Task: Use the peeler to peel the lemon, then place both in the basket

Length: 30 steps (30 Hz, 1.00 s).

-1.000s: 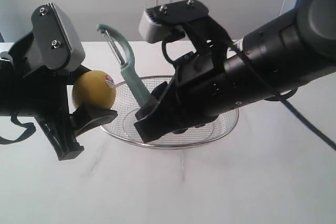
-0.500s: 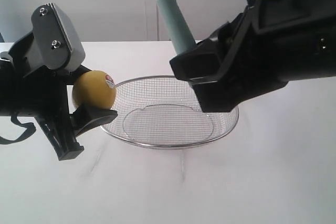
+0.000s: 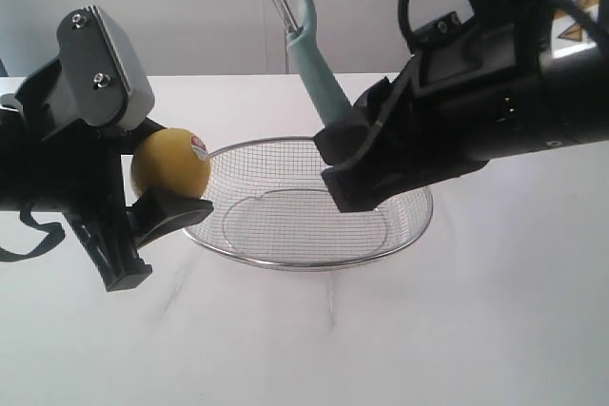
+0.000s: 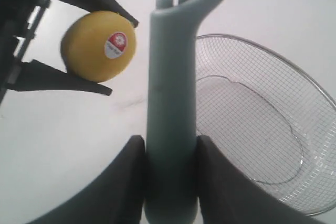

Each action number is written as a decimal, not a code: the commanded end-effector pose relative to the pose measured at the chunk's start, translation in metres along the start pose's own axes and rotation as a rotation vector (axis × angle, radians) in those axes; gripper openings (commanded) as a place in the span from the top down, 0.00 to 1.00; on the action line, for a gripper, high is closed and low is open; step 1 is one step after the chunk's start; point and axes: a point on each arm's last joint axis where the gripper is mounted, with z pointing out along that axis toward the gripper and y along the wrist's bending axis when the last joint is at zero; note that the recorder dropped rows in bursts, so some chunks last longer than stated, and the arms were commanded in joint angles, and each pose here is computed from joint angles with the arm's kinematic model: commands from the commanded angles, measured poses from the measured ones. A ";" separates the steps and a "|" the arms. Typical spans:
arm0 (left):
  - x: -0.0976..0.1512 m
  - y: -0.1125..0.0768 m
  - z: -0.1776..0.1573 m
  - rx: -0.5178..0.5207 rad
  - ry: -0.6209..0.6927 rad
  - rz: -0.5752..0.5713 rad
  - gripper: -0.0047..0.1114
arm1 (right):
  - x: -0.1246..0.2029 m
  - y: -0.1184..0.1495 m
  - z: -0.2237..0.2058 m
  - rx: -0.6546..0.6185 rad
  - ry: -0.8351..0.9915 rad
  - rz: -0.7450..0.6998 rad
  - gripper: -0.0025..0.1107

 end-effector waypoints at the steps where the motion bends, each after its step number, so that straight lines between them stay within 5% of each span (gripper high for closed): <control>1: 0.000 -0.002 -0.001 0.016 -0.003 -0.029 0.96 | -0.003 -0.007 0.006 0.070 -0.003 -0.014 0.98; 18: -0.001 -0.003 -0.001 0.029 -0.016 -0.068 0.96 | -0.009 -0.069 0.035 0.306 0.092 0.043 0.98; 30: -0.001 -0.004 -0.001 0.035 -0.013 -0.068 0.96 | -0.001 -0.115 0.113 0.334 0.268 0.044 0.98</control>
